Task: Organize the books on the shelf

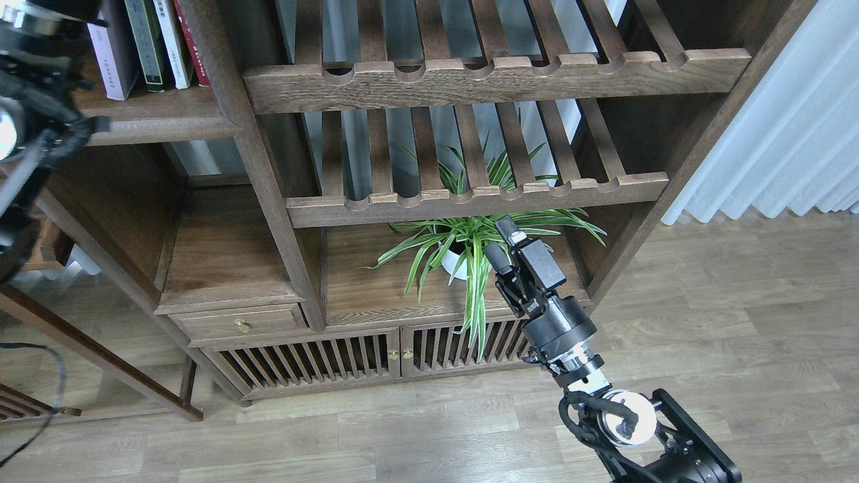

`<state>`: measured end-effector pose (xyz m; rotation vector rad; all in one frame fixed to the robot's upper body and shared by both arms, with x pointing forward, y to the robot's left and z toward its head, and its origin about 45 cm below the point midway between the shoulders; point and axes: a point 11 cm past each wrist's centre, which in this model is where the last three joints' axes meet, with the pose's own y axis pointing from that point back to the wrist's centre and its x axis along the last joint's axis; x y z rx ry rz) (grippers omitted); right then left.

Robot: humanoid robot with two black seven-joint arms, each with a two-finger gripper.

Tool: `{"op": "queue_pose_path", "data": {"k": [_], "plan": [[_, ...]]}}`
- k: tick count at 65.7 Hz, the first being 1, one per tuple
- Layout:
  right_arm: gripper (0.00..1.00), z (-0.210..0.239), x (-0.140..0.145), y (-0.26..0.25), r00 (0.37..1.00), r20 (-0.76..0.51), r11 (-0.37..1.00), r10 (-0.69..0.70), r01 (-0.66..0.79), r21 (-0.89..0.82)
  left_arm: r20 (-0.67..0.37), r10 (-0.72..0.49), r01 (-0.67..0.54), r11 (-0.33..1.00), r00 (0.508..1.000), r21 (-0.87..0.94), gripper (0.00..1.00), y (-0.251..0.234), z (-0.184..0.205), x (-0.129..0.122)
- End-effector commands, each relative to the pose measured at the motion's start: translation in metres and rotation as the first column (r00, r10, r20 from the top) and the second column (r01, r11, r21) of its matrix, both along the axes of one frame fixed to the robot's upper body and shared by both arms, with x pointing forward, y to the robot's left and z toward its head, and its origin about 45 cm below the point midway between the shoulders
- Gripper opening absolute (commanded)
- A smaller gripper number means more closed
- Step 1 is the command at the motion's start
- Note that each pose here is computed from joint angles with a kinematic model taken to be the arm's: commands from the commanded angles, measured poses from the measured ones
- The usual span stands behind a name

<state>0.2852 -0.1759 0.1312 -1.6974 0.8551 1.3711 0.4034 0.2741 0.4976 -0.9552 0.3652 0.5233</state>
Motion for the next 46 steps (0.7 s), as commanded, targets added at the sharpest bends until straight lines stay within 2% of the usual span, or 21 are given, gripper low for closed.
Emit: {"op": "queue_pose_path", "data": {"k": [1,9,17,36,46], "plan": [[0.92,-0.001,0.0,0.0,1.0,-0.004,1.0,0.001,-0.001,-0.001,-0.017,0.057,-0.057,0.998,0.998,0.035,0.0,0.026,0.0,-0.003],[0.92,-0.001,0.0,0.0,1.0,-0.004,1.0,0.001,-0.001,-0.001,-0.056,0.14,-0.133,0.985,0.989,0.111,0.0,0.058,-0.014,-0.007],[0.93,-0.002,-0.001,0.001,1.0,-0.005,1.0,0.002,-0.002,-0.002,-0.051,0.183,-0.174,0.974,0.982,0.143,0.0,0.075,-0.008,-0.012],[0.94,-0.007,-0.002,0.0,1.0,-0.02,1.0,0.003,-0.003,-0.01,-0.012,0.28,-0.273,0.943,0.96,0.193,0.0,0.117,0.028,-0.03],[0.94,-0.008,-0.004,0.013,0.999,-0.022,0.999,0.046,-0.047,-0.012,0.048,0.406,-0.397,0.854,0.913,0.336,0.01,0.155,0.059,-0.052]]}}
